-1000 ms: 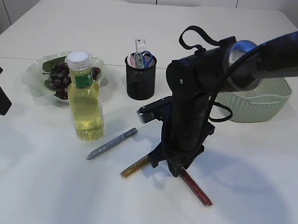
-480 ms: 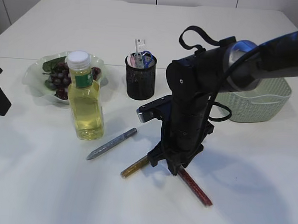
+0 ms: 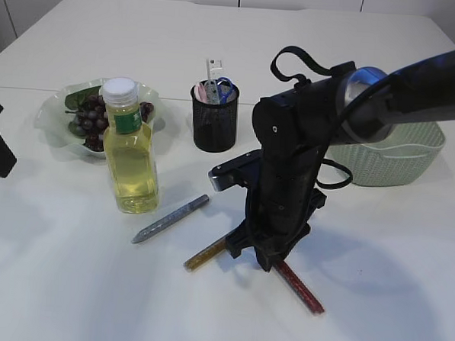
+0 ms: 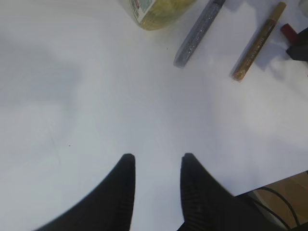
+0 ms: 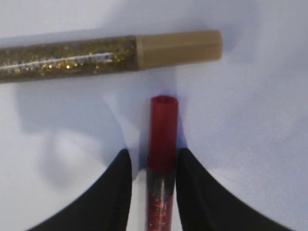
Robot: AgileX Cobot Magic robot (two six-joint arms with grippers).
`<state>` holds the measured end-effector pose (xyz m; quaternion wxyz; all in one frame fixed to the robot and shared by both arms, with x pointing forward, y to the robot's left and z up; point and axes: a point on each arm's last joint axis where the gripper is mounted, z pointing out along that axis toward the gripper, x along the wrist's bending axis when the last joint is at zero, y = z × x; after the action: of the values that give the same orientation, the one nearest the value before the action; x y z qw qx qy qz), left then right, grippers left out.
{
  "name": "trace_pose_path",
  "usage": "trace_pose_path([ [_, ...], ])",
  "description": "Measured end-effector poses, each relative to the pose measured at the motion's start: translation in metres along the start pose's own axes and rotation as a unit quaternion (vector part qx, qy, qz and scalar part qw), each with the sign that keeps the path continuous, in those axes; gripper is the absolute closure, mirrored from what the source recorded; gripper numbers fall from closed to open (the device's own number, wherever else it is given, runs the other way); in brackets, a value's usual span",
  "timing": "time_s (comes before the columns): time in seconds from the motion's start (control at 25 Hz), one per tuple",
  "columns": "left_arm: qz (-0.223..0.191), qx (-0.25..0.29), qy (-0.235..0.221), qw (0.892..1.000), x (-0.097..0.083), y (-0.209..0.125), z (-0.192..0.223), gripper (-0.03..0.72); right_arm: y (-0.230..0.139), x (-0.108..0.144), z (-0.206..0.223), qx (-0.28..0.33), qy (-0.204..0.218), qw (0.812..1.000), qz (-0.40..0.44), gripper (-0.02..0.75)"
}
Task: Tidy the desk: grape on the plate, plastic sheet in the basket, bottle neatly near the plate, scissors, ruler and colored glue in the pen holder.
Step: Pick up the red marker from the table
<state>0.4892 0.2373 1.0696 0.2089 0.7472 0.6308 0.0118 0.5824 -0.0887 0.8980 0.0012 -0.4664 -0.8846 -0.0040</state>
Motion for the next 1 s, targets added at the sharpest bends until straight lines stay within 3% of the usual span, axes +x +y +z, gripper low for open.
trace_pose_path([
  [0.16,0.000,0.005,-0.001,1.000,0.000,-0.001,0.000,0.449,0.000,0.000,0.000,0.000,0.000,1.000,0.000,0.503],
  [0.36,0.000,0.007,-0.001,1.000,0.000,-0.001,0.000,0.449,0.000,0.000,0.000,0.000,0.000,1.000,0.000,0.595],
  [0.68,0.000,0.009,-0.001,1.000,0.000,-0.002,0.000,0.449,0.000,0.000,-0.005,-0.005,-0.001,1.000,0.000,0.603],
  [0.84,0.000,0.009,-0.001,1.000,0.000,-0.002,0.000,0.449,-0.001,-0.004,-0.032,-0.033,0.003,0.999,0.002,0.603],
  [1.0,0.000,0.009,-0.001,1.000,0.000,-0.002,0.000,0.449,0.007,-0.022,-0.074,-0.100,0.043,0.994,0.010,0.603],
])
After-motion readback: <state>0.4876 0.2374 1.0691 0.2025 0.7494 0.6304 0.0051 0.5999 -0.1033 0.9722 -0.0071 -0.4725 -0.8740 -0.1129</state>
